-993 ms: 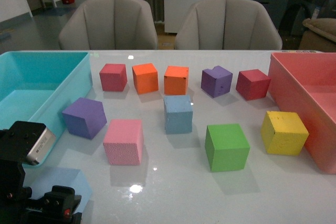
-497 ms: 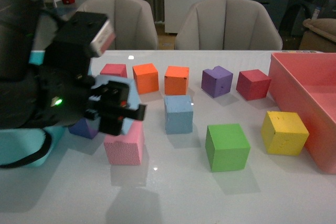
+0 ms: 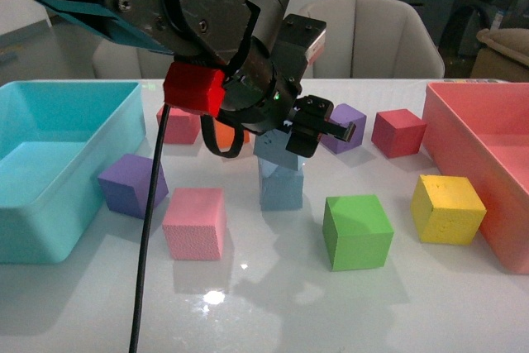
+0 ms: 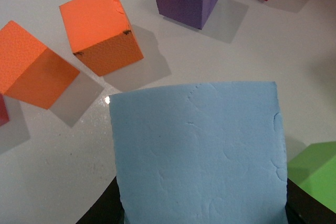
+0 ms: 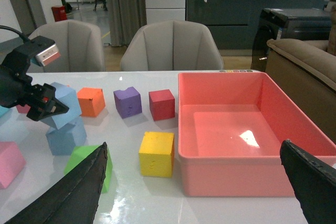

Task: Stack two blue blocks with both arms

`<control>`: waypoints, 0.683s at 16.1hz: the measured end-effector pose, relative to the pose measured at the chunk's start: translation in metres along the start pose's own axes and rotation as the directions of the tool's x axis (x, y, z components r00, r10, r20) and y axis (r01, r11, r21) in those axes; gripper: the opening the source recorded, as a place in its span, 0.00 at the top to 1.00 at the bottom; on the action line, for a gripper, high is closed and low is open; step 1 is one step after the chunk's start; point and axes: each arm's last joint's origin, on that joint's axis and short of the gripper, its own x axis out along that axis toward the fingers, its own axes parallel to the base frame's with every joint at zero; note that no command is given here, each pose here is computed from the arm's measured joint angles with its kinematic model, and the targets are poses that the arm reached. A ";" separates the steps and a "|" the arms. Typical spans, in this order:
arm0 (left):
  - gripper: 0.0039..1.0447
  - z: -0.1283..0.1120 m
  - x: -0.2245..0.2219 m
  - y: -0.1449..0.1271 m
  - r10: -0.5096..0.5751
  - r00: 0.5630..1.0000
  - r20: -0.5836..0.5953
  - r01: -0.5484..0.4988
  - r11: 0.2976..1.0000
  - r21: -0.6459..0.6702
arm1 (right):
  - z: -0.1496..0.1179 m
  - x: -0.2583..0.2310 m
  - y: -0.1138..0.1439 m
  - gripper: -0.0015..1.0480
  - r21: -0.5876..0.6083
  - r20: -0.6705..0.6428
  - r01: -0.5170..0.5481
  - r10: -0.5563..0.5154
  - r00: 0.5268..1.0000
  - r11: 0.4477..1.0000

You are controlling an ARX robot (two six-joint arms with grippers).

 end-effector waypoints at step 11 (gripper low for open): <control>0.37 -0.005 0.031 0.014 0.003 0.998 -0.066 -0.007 0.998 -0.069 | 0.000 0.000 0.000 0.06 0.000 0.000 0.000 0.000 1.000 1.000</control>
